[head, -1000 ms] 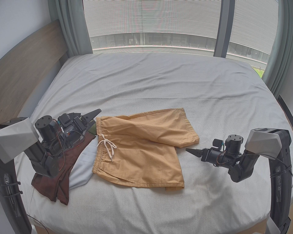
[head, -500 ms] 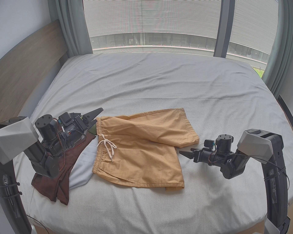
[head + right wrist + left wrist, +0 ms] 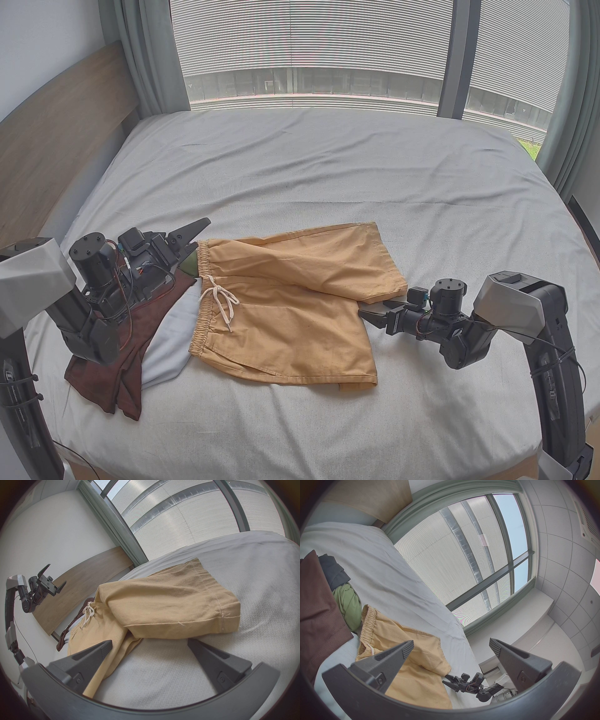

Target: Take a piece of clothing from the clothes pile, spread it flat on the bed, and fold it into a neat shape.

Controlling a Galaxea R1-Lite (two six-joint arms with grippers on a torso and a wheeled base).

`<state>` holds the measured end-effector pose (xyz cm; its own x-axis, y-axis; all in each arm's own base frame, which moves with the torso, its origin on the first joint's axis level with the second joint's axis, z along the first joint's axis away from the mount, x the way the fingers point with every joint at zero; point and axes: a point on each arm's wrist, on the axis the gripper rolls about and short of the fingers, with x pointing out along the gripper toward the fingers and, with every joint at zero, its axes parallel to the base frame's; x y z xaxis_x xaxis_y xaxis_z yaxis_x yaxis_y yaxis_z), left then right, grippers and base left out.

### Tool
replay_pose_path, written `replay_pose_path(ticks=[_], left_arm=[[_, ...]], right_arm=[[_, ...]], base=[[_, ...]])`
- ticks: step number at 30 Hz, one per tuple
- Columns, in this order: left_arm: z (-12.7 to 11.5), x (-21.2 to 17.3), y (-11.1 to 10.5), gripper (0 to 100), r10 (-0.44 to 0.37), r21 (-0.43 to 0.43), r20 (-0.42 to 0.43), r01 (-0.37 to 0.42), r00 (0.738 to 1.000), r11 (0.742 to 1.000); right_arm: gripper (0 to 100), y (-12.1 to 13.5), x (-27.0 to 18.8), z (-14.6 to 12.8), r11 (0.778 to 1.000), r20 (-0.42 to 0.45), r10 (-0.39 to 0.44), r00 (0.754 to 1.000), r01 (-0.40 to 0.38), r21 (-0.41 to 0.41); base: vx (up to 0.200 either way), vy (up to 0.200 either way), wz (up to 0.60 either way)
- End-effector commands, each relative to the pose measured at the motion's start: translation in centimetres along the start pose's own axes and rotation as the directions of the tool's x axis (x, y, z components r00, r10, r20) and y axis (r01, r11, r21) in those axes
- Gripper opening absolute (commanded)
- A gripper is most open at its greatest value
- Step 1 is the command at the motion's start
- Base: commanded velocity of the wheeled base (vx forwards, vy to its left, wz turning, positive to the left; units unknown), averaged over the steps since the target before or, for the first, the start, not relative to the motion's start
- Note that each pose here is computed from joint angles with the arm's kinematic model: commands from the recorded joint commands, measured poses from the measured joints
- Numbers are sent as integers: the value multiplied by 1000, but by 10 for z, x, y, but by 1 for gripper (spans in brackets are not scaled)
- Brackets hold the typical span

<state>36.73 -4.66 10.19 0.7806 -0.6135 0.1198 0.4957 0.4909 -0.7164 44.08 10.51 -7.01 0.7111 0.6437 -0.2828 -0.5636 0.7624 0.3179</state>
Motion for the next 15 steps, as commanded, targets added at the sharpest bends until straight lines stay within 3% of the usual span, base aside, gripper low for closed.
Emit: replay_pose_path(ticks=[1,15], left_arm=[[-1,-1,-5,100,-5,-1,-5,5,1000,1000],[-1,-1,-5,100,-7,0,-4,7,1000,1000]], right_arm=[[100,-6,2,-6,1000,-8,-18,1000,18,10],[100,-13,-2,-5,999,0,-50,999,50,12]], base=[[0,0,0],[0,0,0]])
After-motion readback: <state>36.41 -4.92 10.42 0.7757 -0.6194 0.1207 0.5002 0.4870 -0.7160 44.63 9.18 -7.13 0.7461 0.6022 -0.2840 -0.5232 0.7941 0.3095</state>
